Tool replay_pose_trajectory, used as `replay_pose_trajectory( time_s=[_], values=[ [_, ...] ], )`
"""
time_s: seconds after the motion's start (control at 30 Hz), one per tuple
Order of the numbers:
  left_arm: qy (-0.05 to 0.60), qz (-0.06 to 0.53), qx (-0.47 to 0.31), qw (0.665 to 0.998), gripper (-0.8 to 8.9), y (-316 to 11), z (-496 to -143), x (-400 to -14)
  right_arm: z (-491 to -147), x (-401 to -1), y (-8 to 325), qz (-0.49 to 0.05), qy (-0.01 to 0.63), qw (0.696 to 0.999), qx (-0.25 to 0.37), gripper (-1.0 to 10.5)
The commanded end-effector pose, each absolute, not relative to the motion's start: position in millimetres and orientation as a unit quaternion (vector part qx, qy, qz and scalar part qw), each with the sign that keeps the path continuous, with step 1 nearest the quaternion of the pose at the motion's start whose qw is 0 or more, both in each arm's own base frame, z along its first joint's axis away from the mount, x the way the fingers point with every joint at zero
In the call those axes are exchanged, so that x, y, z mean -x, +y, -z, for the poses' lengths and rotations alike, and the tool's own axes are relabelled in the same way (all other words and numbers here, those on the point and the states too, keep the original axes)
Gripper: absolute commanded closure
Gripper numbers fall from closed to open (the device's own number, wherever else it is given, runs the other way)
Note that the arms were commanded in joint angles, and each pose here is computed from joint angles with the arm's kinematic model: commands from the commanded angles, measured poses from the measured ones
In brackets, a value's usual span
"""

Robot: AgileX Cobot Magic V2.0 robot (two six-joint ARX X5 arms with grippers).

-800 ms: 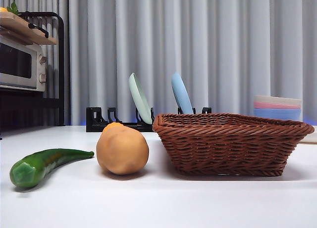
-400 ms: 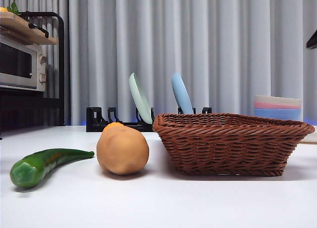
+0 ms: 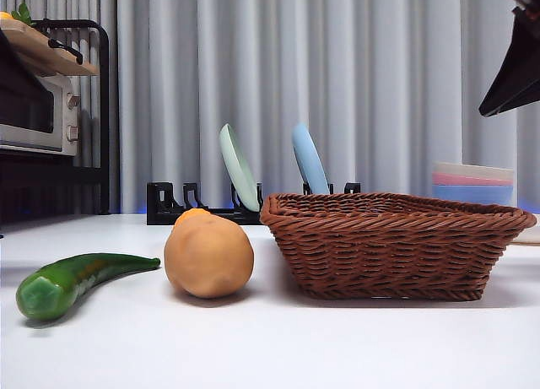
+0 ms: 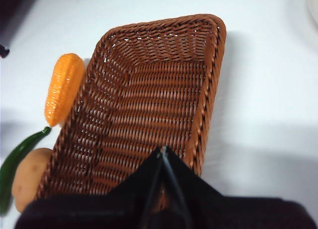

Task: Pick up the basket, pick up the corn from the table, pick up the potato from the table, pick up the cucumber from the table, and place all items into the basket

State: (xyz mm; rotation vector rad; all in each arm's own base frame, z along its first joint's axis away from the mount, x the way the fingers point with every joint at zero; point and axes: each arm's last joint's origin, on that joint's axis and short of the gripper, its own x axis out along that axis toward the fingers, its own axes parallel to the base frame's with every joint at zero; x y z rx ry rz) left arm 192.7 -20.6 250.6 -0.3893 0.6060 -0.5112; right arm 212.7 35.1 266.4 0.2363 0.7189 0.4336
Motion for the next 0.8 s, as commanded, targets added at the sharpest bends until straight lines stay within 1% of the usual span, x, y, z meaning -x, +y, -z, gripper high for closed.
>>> replay_pose_trajectory(
  time_s=[0.03,0.07,0.13,0.3,0.4,0.67,0.8],
  values=[
    [0.298,0.257,0.181,0.901,5.18,-23,-248,-195,-269,-218,36,-0.219,0.343,0.909,-0.093,8.1],
    [0.298,0.258,0.180,0.901,4.70,-23,-248,-195,-269,-219,36,-0.220,0.343,0.909,-0.090,7.6],
    [0.299,0.259,0.180,0.901,4.49,-24,-248,-195,-269,-223,36,-0.218,0.347,0.908,-0.089,6.9],
    [0.299,0.258,0.182,0.901,4.49,-24,-248,-195,-264,-236,38,-0.217,0.364,0.902,-0.088,6.9],
    [0.296,0.258,0.182,0.901,4.49,-24,-250,-196,-258,-249,39,-0.216,0.384,0.893,-0.086,6.9],
    [0.289,0.260,0.179,0.904,4.49,-24,-263,-197,-226,-294,44,-0.208,0.450,0.863,-0.092,6.9],
    [0.281,0.261,0.178,0.906,4.49,-24,-269,-198,-208,-310,48,-0.207,0.483,0.846,-0.096,6.9]
  ],
)
